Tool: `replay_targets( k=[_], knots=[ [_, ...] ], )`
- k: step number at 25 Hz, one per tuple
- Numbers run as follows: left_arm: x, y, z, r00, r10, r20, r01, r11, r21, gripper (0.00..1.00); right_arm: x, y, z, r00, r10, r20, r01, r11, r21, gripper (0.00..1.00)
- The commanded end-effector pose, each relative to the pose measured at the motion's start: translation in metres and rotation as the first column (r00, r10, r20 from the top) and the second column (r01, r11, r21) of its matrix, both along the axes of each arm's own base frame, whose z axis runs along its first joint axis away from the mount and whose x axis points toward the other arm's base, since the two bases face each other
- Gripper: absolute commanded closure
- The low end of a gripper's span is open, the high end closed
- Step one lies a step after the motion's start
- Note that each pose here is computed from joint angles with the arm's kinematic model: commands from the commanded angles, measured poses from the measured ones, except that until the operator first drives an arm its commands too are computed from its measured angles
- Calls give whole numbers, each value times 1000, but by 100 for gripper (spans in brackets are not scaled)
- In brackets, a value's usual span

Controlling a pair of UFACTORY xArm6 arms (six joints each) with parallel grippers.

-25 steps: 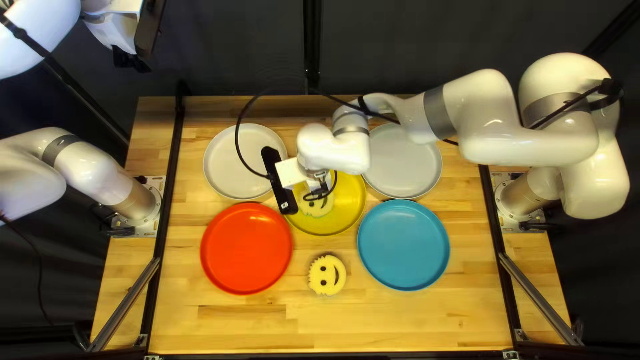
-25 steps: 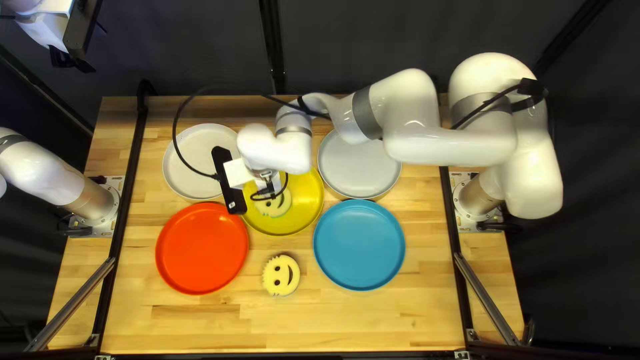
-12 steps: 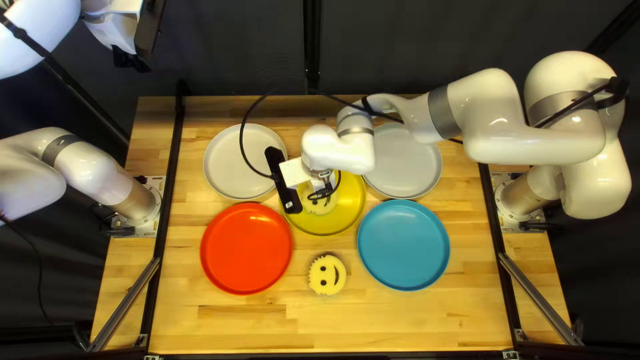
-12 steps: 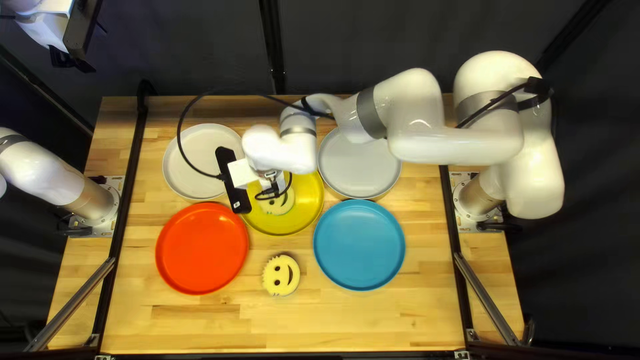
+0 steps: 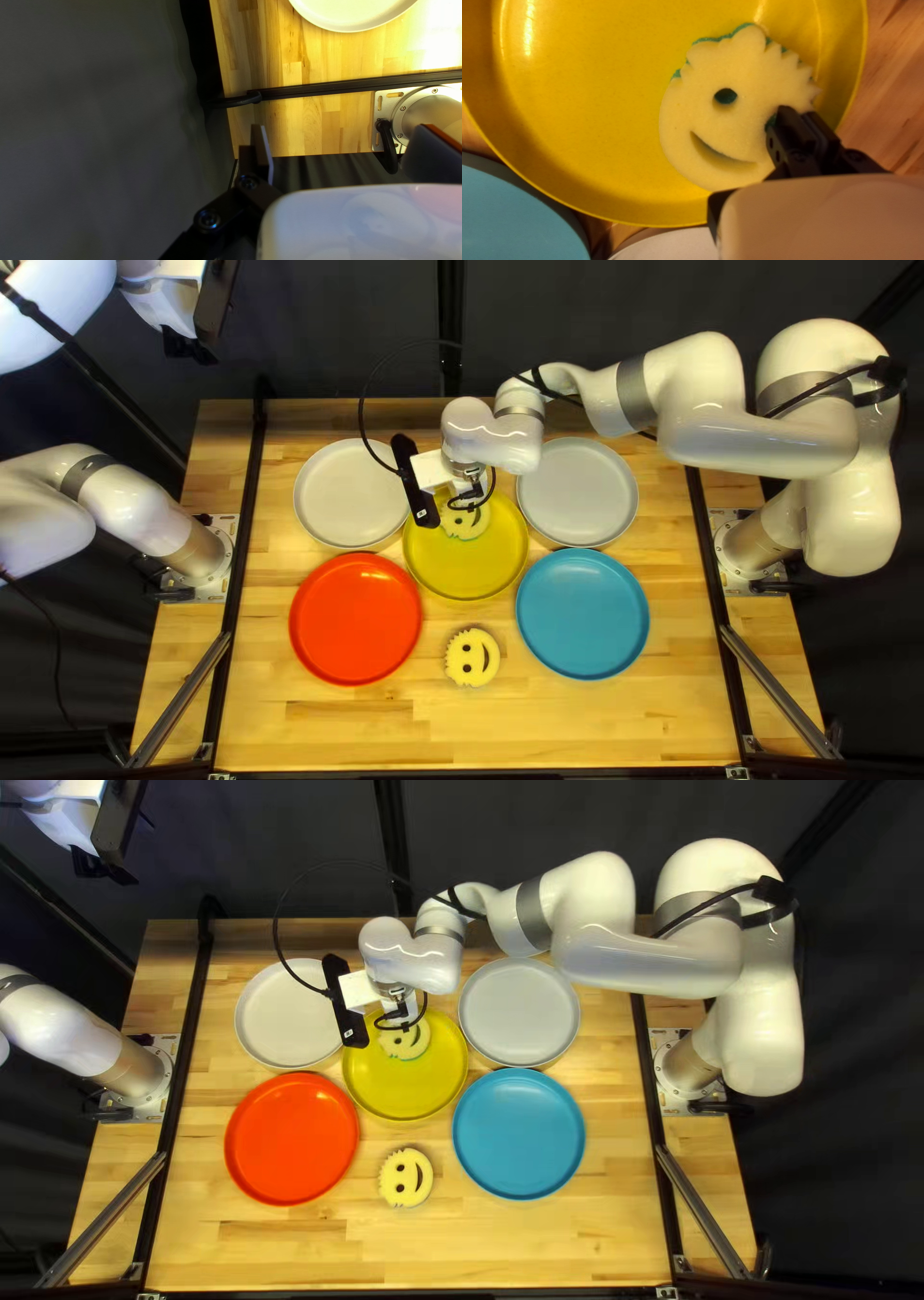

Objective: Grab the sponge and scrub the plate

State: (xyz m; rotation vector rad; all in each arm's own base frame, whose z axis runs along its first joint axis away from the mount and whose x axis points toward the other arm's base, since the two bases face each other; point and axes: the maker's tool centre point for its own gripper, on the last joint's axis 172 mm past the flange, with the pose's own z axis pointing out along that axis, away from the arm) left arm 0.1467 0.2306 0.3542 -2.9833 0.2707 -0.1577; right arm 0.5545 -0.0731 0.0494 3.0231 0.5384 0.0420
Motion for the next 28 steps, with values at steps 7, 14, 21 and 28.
replay_targets(
  k=[7,14,21,28],
  knots=[
    [0,0,0,1000,0,0,0,1000,0,0,-13,60,4,998,52,23,-51,998,-48,100],
    [0,0,0,1000,0,0,0,1000,0,0,-14,54,7,999,52,15,-51,998,-43,100],
    [0,0,0,1000,0,0,0,1000,0,0,-9,4,29,1000,13,25,-13,1000,-14,100],
    [0,0,0,1000,0,0,0,1000,0,0,-7,-73,47,995,-93,30,92,995,29,100]
  ],
)
